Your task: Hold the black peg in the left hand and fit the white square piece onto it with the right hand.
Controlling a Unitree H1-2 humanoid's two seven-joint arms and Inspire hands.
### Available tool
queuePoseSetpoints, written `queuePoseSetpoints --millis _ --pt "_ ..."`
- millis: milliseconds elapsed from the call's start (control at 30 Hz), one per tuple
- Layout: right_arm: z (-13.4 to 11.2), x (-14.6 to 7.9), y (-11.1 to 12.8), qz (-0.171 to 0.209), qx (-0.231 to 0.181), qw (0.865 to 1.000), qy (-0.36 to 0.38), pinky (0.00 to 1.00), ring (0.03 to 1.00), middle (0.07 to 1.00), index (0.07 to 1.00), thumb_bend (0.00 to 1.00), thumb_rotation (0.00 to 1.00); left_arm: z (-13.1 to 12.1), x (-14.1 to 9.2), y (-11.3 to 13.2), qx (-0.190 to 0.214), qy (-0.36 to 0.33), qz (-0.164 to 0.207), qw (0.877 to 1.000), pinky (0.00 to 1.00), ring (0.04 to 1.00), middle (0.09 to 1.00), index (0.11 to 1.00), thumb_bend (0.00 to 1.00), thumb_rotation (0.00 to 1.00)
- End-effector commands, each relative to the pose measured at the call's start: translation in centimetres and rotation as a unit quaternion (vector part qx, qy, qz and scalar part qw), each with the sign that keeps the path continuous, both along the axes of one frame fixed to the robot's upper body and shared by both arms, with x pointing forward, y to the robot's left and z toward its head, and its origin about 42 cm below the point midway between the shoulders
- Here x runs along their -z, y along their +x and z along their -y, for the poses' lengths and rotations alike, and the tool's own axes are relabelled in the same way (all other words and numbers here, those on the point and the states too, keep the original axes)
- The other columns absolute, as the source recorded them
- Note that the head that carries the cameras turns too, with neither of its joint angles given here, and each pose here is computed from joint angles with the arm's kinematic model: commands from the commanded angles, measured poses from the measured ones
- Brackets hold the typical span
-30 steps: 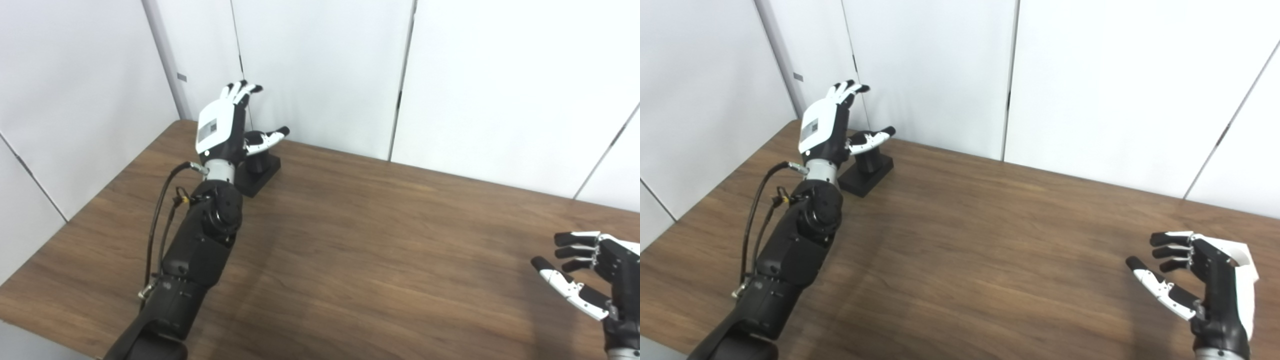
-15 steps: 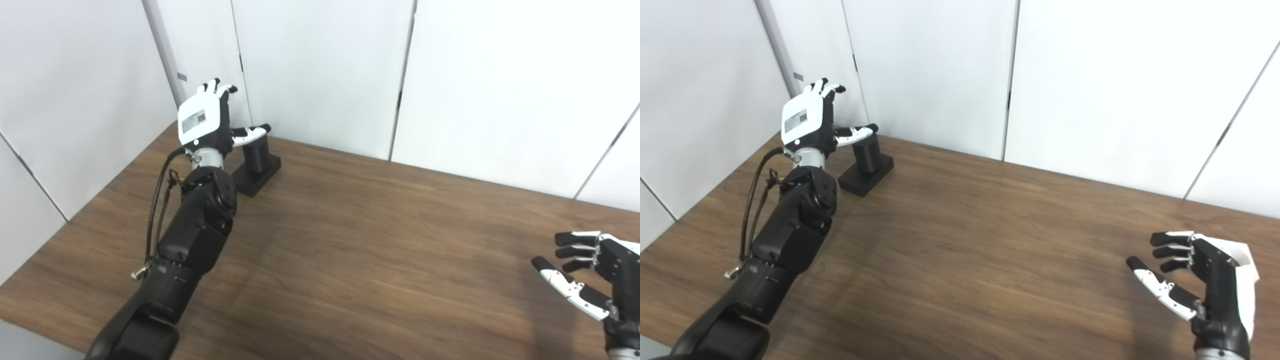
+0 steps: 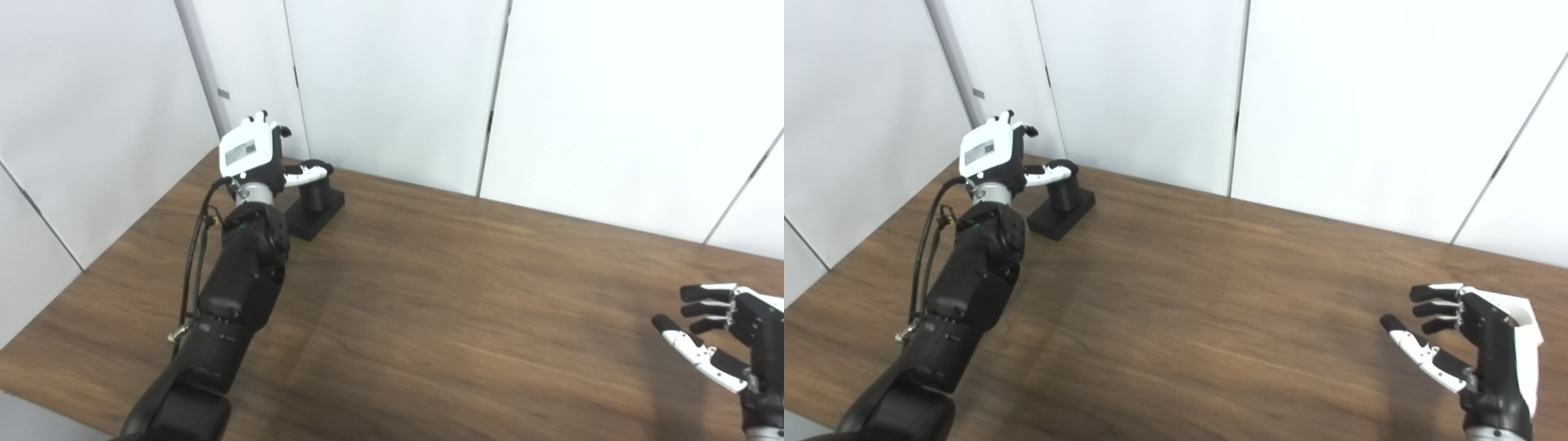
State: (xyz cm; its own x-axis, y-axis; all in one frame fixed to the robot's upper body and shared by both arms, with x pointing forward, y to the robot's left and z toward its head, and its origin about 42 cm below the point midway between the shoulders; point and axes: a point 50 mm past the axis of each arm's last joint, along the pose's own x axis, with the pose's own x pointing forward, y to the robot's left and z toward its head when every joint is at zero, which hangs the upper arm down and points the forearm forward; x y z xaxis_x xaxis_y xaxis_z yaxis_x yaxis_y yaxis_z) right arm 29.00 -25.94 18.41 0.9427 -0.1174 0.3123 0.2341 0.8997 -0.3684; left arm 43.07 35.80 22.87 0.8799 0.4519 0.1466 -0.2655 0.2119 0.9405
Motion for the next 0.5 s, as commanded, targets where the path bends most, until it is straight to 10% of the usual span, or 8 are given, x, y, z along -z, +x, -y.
queuePoseSetpoints --millis 0,467 --pt "-0.2 -2.1 0.3 0.040 -0.004 0.999 -0.007 0.41 0.530 0.610 0.491 0.49 0.11 -0.1 -3.2 1.4 -0.003 0.020 0.032 0.999 0.84 0.987 0.982 0.758 0.95 0.57" --pt "0.0 -2.2 0.4 0.043 0.000 0.999 -0.011 0.40 0.522 0.602 0.490 0.49 0.11 0.2 -1.3 1.7 -0.008 0.012 -0.015 1.000 0.84 0.968 0.971 0.763 0.97 0.59"
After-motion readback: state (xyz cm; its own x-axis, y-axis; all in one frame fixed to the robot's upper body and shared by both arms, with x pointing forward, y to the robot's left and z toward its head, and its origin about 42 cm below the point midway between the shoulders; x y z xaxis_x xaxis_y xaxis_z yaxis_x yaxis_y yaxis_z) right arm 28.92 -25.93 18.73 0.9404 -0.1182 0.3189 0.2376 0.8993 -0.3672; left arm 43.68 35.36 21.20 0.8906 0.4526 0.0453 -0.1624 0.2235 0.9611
